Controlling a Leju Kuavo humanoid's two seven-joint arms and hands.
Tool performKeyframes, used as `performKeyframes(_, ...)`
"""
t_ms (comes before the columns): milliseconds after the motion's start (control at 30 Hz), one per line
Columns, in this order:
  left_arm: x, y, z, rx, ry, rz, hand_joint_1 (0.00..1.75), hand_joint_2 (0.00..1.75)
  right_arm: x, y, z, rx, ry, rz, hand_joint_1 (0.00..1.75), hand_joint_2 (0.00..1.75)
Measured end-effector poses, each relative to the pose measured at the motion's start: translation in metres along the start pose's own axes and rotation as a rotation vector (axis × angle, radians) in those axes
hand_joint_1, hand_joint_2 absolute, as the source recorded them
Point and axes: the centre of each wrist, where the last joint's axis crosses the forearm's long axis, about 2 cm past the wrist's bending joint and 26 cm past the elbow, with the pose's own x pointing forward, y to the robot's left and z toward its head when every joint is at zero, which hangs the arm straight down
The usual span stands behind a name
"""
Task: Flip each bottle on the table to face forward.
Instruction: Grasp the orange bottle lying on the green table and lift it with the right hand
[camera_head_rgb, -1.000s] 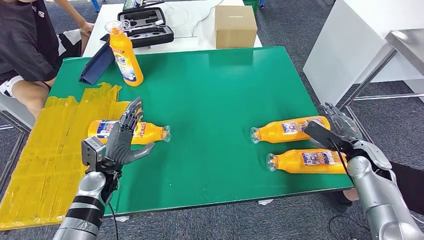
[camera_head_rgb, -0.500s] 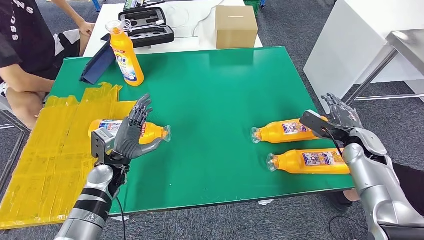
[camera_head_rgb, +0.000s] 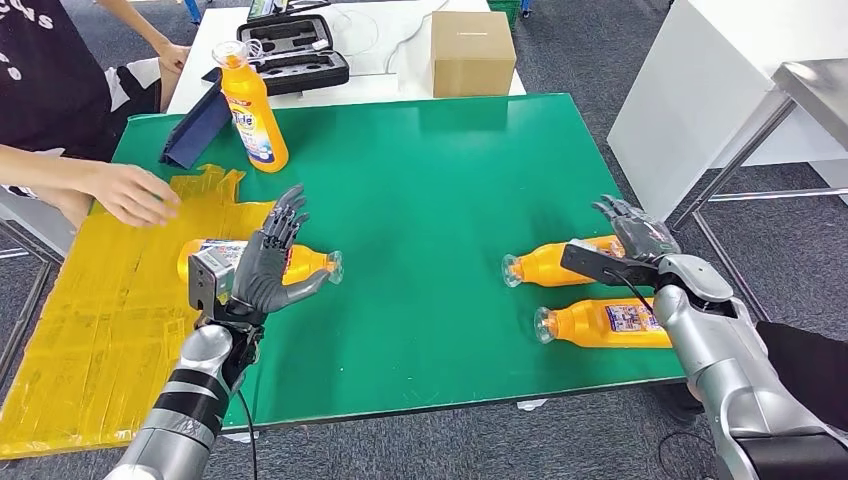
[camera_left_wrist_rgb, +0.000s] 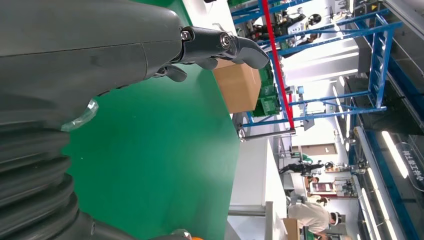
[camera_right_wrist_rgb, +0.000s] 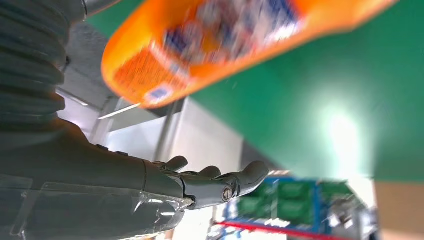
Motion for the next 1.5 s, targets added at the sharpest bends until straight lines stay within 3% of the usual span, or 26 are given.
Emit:
performKeyframes(367, -0.003, 0.0, -0.001, -0.011, 0.01, 0.025, 0.0, 1.75, -0.005, 0.009, 0.004, 0.131, -0.053, 0.024, 0.0, 1.75)
performKeyframes(733, -0.01, 0.0, 0.001, -0.032, 0.027, 0.072, 0.0, 1.75, -0.022, -0.002, 0.004, 0.235, -0.025, 0.068, 0.0, 1.75)
performKeyframes(1133, -0.014, -0.003, 0.003, -0.012, 0.052, 0.076, 0.0, 1.75, -0.016, 0.012, -0.003, 0.302, 0.187, 0.239, 0.0, 1.75)
performKeyframes(1500, -0.017, -0.007, 0.004, -0.009, 0.071, 0.081, 0.0, 1.75, 0.001, 0.027, -0.009, 0.308, 0.233, 0.297, 0.0, 1.75)
